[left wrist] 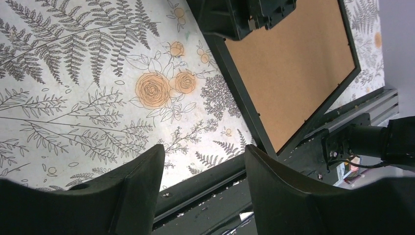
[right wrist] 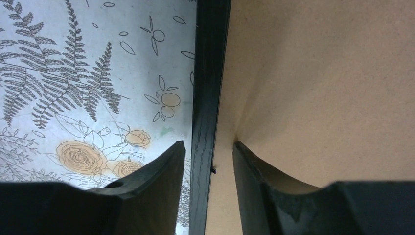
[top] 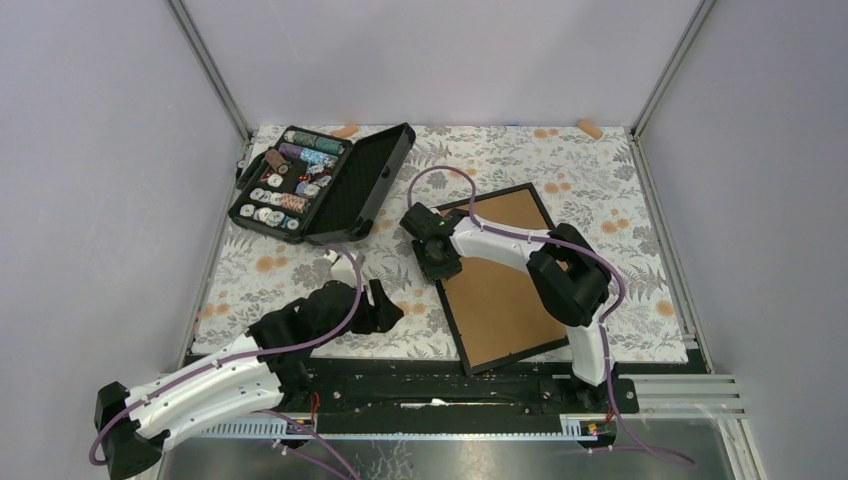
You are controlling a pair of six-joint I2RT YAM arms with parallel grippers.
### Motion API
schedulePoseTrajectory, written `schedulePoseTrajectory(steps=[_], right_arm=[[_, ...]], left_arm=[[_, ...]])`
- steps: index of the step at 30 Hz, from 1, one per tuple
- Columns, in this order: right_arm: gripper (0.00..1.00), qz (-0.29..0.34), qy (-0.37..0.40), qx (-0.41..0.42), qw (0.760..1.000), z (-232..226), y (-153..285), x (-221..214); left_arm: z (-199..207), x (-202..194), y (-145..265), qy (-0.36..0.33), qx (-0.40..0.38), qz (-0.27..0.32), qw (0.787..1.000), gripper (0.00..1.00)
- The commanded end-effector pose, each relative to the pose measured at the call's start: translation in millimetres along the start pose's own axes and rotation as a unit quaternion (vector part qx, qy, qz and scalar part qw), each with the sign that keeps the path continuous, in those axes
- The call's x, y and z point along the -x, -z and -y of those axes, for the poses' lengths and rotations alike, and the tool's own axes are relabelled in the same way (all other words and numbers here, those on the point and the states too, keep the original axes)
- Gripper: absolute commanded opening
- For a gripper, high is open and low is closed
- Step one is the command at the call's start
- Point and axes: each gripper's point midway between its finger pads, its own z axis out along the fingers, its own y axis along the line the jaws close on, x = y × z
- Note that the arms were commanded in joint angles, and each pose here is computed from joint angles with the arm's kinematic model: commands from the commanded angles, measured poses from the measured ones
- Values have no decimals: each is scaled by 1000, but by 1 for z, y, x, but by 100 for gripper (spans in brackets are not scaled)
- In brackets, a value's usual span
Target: Put the photo into the frame
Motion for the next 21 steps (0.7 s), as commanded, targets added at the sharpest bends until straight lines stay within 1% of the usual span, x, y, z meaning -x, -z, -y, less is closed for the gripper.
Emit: schedulePoseTrajectory(steps=[1,3,5,6,7,10,11,14,18,20,21], right_arm=[[46,-1,45,-30,999,4,-4,9],[44,-13,60,-38,997,8,-11,2],[38,-25,81,-38,996,10,-19,-8],[32,-30,95,-39,994,12,-23,-14],[22,-34,113,-40,992,13,-26,-19],[6,-32,158,-54,985,23,-28,-25],[4,-25,169,-60,983,27,-26,-24],[0,-9,210,-51,976,30,-21,-21],[0,4,258,-28,966,31,-13,-24],[0,22,278,-10,960,31,-7,-28],[0,37,278,-17,960,35,-3,-25]], left_arm=[[18,21,7,-19,-15,18,1000,65],[20,28,5,-30,-5,22,999,66],[22,34,3,-39,2,26,999,66],[23,36,3,-41,5,28,999,66],[24,41,2,-43,8,32,999,66],[25,56,3,-51,19,51,997,66],[25,62,4,-55,25,58,996,66],[20,78,4,-64,49,72,994,66],[15,92,3,-61,65,87,992,66],[13,92,-1,-60,68,88,992,66],[12,92,-3,-58,70,88,992,66]])
